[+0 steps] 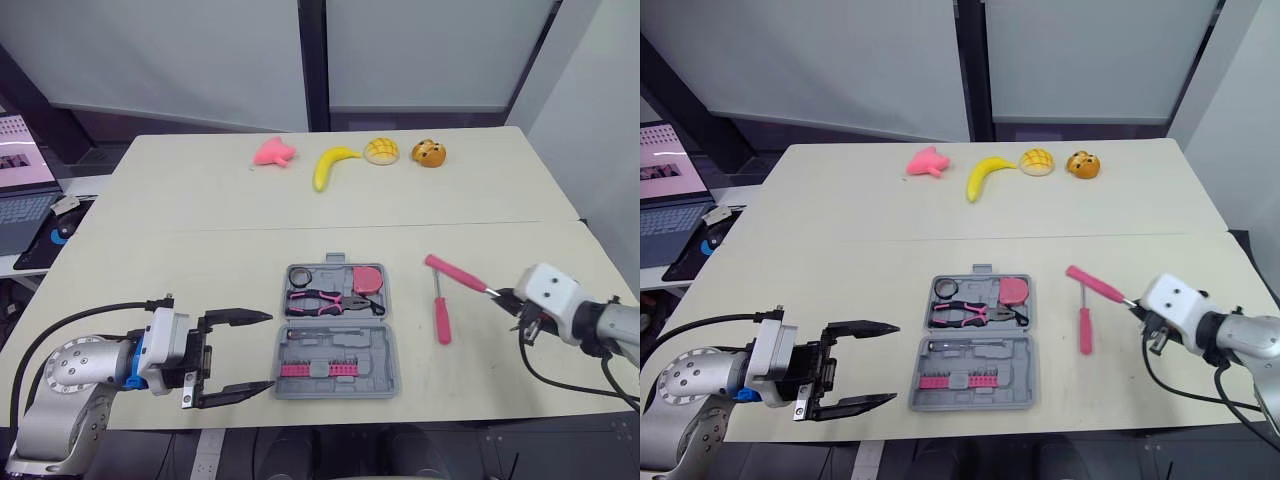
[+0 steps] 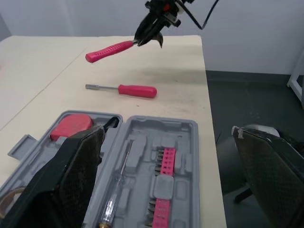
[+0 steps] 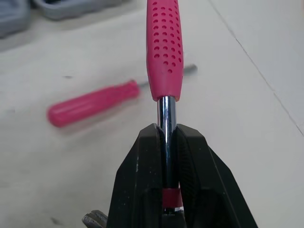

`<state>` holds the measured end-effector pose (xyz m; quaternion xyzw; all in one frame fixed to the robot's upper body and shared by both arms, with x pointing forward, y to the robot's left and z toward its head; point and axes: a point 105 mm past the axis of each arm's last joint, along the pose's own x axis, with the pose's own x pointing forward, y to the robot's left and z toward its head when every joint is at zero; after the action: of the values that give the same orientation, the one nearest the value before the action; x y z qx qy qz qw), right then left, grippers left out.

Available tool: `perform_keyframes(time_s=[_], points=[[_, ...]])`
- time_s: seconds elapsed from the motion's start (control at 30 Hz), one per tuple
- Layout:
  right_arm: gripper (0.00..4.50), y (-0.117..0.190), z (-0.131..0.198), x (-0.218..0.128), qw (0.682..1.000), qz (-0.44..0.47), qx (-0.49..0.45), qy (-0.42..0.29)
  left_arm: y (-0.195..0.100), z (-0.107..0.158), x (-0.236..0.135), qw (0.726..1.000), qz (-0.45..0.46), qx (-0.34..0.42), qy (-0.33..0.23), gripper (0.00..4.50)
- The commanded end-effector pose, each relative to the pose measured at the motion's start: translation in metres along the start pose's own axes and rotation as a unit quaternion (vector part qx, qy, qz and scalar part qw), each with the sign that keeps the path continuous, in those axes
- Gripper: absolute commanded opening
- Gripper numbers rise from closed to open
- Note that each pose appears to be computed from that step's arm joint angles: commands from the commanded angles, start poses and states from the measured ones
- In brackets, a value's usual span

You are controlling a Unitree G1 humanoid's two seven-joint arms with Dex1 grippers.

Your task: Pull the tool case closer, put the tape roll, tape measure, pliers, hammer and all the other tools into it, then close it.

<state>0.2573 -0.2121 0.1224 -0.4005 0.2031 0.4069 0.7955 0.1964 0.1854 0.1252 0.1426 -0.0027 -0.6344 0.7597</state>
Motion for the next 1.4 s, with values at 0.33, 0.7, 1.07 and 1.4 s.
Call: perform_keyframes(time_s=[0.33, 0.7, 1.07, 1.4], points=[[0.21, 0.042, 0.064, 0.038, 0.984, 0.138, -0.110, 0.012, 0.014, -0.019, -0.012, 0.991, -0.020, -0.014, 0.134, 4.50], [0.21, 0.065, 0.100, 0.078, 0.973, 0.166, -0.162, -0.009, 0.007, -0.018, -0.016, 0.983, -0.021, -0.018, 0.181, 4.50], [0.21, 0.076, 0.107, 0.107, 0.971, 0.172, -0.162, -0.016, 0.003, -0.021, -0.021, 0.978, -0.006, -0.023, 0.206, 4.50], [0.21, 0.082, 0.114, 0.119, 0.970, 0.180, -0.163, -0.028, 0.006, -0.020, -0.021, 0.978, 0.006, -0.021, 0.208, 4.50]])
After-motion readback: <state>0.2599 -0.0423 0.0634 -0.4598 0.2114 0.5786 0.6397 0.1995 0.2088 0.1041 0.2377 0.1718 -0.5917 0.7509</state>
